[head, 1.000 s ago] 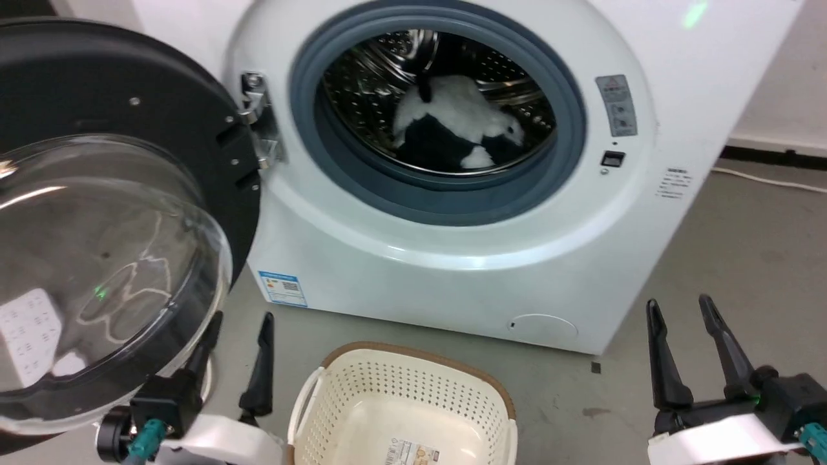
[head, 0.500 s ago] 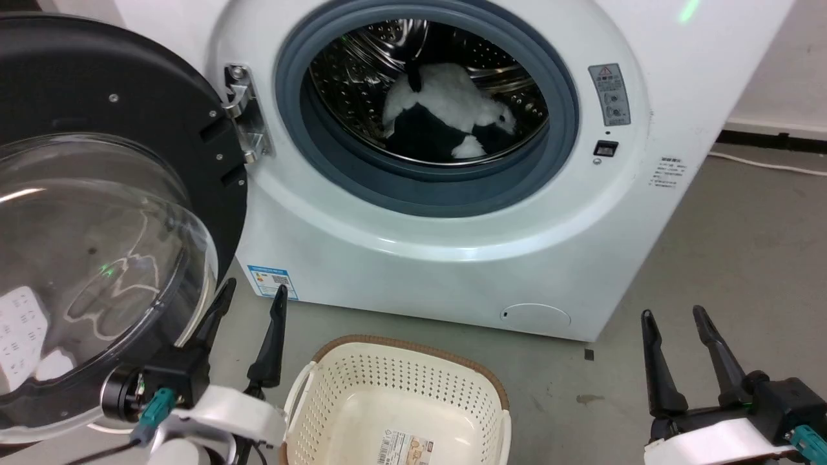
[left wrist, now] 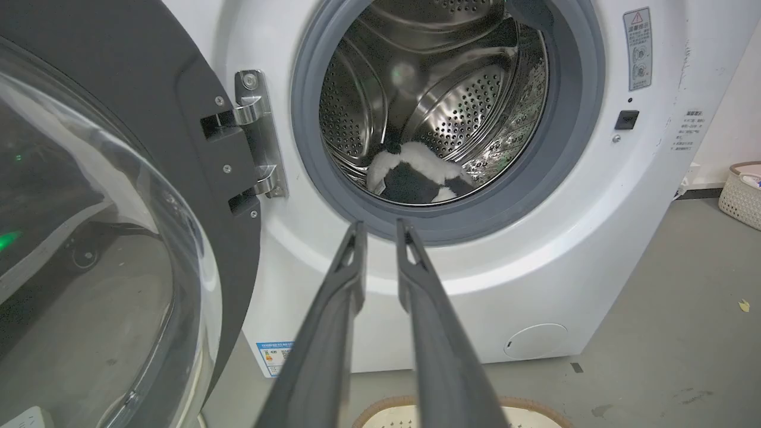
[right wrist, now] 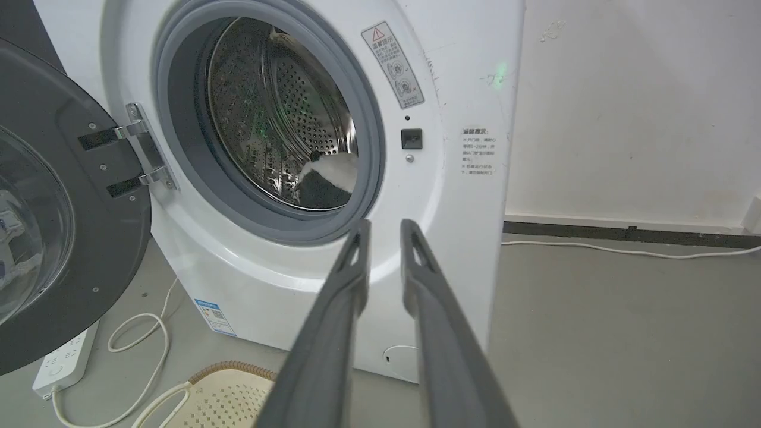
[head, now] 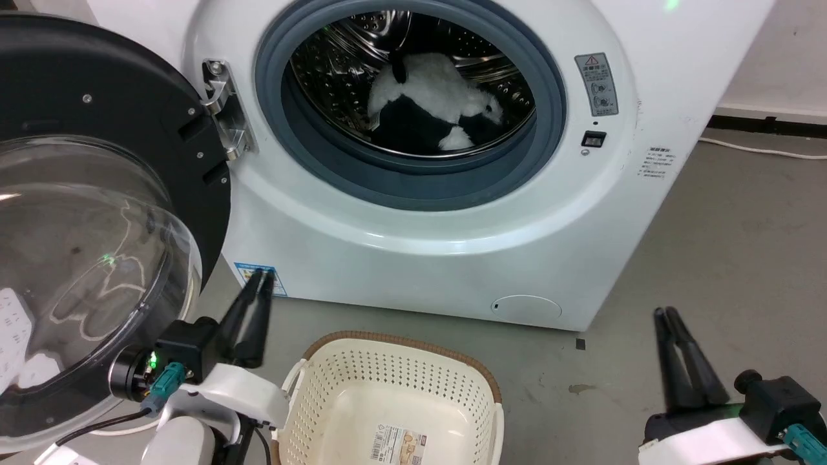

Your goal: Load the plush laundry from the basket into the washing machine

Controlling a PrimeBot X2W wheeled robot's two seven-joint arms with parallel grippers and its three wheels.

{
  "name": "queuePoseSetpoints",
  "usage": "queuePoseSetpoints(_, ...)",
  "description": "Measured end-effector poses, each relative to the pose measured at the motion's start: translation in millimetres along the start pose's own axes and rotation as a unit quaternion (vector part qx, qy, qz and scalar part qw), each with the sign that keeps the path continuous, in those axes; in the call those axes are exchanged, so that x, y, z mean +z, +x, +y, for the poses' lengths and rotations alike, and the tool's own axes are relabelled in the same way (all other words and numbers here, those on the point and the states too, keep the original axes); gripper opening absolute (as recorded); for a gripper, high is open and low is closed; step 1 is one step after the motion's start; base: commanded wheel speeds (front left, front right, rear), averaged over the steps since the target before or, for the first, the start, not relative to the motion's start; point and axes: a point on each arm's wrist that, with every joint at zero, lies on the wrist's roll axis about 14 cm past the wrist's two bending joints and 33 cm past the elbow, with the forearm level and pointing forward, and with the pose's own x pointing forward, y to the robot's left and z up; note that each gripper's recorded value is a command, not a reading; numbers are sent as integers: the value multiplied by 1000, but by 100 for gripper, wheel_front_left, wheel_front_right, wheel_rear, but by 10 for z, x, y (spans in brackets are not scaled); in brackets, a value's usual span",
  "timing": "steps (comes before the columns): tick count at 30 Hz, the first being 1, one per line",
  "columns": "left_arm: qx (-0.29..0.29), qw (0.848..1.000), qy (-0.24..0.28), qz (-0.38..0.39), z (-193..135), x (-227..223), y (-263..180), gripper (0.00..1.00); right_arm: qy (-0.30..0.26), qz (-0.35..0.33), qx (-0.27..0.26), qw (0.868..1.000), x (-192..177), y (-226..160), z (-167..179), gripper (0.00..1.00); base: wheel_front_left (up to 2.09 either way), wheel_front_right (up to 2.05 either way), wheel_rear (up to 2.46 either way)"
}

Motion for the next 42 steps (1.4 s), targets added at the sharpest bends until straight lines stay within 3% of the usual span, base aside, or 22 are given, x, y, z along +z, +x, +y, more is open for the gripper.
queuePoseSetpoints(42, 21, 1000, 13, 9, -35, 72, -89, 0, -23, 24, 5, 999, 9, -26, 17, 0, 0, 0, 0)
